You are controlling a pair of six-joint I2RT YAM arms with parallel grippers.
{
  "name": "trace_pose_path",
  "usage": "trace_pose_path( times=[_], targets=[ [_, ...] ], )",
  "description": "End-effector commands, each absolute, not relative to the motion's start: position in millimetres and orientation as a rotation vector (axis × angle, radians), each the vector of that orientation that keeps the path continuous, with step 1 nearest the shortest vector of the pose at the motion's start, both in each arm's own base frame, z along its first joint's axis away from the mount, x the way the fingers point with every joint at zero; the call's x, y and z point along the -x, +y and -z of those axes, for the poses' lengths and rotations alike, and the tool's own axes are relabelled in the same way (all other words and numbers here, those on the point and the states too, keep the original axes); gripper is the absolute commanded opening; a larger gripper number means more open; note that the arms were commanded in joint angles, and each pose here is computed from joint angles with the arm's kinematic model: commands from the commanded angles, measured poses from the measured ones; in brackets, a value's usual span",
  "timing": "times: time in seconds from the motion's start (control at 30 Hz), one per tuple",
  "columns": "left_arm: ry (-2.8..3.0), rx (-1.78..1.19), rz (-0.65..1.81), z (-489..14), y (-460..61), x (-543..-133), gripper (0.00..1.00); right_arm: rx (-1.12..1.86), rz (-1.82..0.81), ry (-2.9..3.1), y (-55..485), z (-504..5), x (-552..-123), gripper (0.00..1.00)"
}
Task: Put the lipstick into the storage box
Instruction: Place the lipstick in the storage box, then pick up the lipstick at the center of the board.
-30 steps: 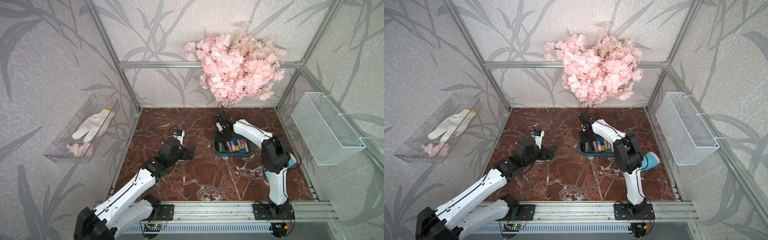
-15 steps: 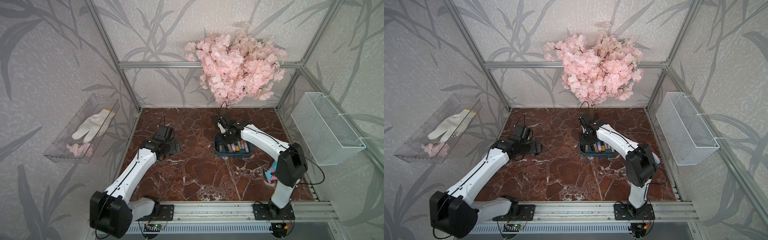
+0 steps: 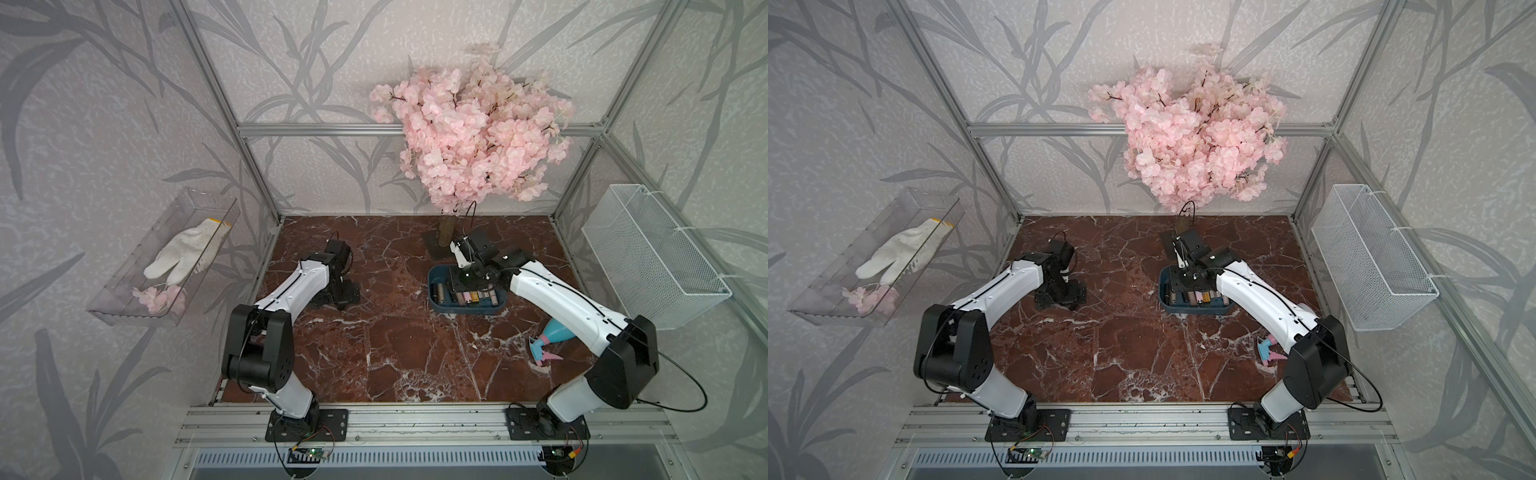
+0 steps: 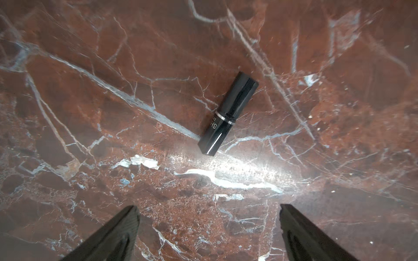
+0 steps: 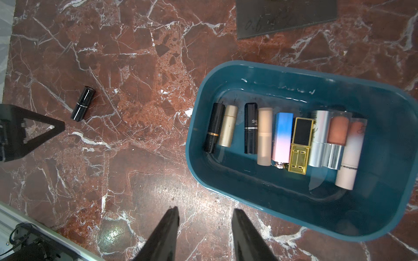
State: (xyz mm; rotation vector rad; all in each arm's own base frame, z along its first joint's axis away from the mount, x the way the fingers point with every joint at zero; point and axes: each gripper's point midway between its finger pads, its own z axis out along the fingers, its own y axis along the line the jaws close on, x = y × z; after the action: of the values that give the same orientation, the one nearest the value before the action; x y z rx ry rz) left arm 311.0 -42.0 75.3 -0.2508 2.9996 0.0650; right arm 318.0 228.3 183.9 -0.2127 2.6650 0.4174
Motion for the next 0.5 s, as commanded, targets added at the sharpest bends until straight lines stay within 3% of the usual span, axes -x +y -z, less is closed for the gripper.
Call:
trace_pose_path(
  times=[0.0, 0.47],
  targets=[
    [3.003, 0.2, -0.055, -76, -43, -322, 0.99, 0.202, -0.416, 2.603, 222, -202, -318, 0.44],
    [3.052, 0.143, -0.083, -44, -39, -353, 0.92, 0.158, -0.403, 2.594, 211, -207, -320, 0.45]
  ],
)
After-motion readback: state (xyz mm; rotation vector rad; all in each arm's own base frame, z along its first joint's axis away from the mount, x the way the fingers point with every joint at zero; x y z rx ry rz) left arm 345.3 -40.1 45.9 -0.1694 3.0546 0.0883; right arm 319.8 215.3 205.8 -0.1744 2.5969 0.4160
